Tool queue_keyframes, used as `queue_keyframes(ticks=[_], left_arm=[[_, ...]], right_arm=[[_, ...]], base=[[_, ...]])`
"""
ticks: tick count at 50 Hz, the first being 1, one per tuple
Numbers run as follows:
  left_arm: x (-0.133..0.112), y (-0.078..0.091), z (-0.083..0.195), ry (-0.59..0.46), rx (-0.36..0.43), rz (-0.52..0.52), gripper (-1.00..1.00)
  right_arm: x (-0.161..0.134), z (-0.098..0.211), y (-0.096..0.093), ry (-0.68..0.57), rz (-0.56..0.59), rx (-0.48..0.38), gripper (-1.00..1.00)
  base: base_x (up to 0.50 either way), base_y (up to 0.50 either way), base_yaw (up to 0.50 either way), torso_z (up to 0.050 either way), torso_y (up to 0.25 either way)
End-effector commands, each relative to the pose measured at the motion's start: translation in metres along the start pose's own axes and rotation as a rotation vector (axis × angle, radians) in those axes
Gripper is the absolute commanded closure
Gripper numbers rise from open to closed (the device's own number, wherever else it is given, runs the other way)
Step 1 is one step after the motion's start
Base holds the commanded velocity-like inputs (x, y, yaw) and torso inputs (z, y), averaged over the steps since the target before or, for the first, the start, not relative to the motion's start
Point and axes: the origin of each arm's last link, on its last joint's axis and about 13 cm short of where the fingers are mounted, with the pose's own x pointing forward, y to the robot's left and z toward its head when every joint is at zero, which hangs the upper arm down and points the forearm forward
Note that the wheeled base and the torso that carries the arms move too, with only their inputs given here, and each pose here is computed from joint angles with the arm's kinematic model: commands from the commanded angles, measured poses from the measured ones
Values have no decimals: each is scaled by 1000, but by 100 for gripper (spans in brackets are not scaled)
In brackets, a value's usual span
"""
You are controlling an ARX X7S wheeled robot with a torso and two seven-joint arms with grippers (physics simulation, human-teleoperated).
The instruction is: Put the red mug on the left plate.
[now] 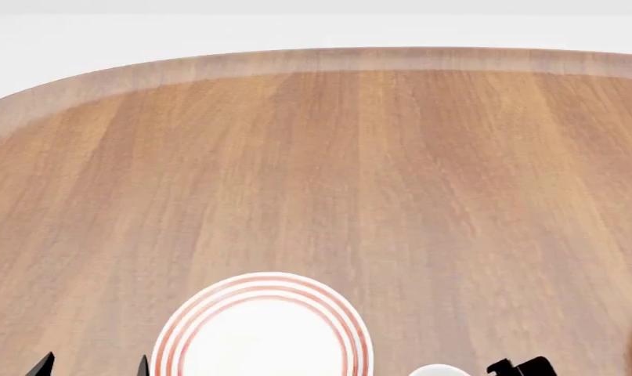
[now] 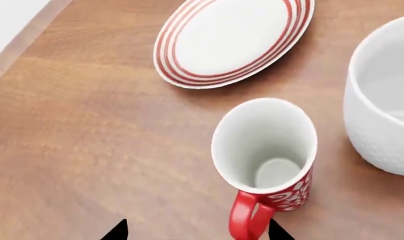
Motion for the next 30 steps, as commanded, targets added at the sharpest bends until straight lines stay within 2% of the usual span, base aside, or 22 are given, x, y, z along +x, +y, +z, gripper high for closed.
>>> queue_keyframes(ticks=[1, 8, 16, 30], left_arm=[[0, 0, 0, -1, 1, 0, -100], [1, 0, 0, -1, 1, 1, -100], [1, 0, 0, -1, 1, 1, -100], [0, 0, -1, 1, 2, 2, -100]], right_arm=[[6, -2, -2, 10, -30, 39, -100], [9, 1, -5, 3, -45, 50, -100], [14, 1, 2, -2, -48, 52, -100], [22, 0, 3, 0, -73, 78, -100]], base=[[0, 0, 0, 0, 0], [0, 0, 0, 0, 0], [0, 0, 0, 0, 0], [0, 0, 0, 0, 0]])
